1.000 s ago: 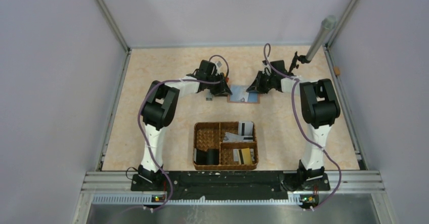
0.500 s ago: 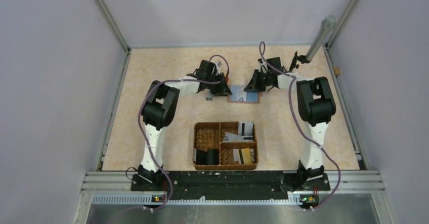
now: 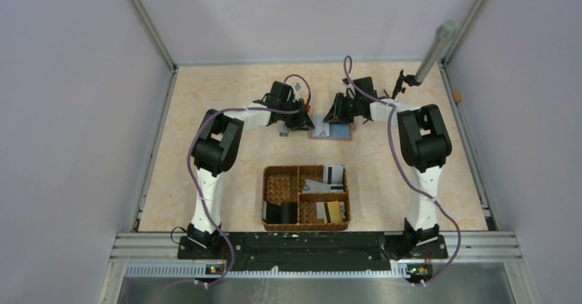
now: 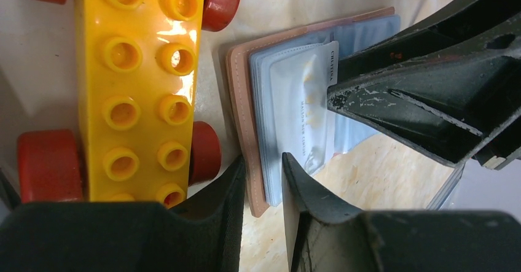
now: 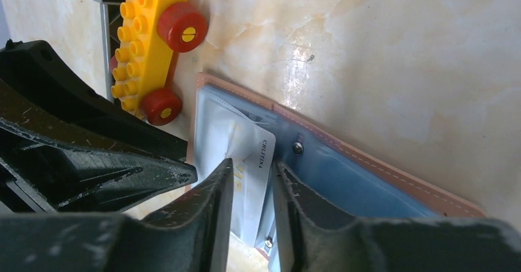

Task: Put the credit cards into the card holder
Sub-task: Insert the credit card into the card holder.

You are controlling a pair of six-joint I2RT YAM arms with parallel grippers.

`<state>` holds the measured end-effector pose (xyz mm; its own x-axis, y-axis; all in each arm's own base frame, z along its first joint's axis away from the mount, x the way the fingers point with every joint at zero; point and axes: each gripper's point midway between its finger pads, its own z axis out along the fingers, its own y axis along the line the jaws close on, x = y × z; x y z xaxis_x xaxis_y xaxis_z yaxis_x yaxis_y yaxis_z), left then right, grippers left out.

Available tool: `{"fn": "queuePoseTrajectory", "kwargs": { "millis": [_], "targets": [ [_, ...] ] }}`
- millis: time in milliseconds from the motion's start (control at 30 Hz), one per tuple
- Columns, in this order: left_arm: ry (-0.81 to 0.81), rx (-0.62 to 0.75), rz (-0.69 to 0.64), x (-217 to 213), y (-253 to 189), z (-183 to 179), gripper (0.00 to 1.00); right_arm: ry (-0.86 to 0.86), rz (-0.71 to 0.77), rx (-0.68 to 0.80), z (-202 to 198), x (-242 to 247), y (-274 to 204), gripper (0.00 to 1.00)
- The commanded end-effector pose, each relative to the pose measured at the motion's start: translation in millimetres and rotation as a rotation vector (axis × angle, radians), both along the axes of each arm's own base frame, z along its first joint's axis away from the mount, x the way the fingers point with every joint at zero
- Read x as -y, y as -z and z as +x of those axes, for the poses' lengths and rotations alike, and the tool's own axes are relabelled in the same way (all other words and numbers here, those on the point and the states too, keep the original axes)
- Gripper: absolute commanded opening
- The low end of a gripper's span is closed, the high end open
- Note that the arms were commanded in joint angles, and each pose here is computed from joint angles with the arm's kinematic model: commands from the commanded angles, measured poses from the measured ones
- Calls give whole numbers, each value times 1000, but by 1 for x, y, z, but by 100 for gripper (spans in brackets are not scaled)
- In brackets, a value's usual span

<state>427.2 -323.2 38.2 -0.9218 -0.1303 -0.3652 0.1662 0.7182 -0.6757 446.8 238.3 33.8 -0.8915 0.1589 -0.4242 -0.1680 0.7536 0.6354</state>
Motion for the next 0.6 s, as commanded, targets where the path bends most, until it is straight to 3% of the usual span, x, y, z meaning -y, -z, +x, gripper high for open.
{"fn": "queuePoseTrajectory", "kwargs": {
  "millis": [0, 133, 267, 567],
  "targets": [
    [-10, 51, -2, 5, -7, 7, 29, 31, -100, 42, -3, 11, -9, 33],
    [-16, 46, -3, 4, -7, 7, 29, 44, -107, 75, -5, 14, -23, 40],
    [-16, 53, -6, 4, -9, 7, 29, 51, -107, 78, -7, 15, -26, 41],
    [-5, 51, -29, 8, -11, 5, 28, 10, -67, 67, -11, -15, -27, 27]
  ]
}}
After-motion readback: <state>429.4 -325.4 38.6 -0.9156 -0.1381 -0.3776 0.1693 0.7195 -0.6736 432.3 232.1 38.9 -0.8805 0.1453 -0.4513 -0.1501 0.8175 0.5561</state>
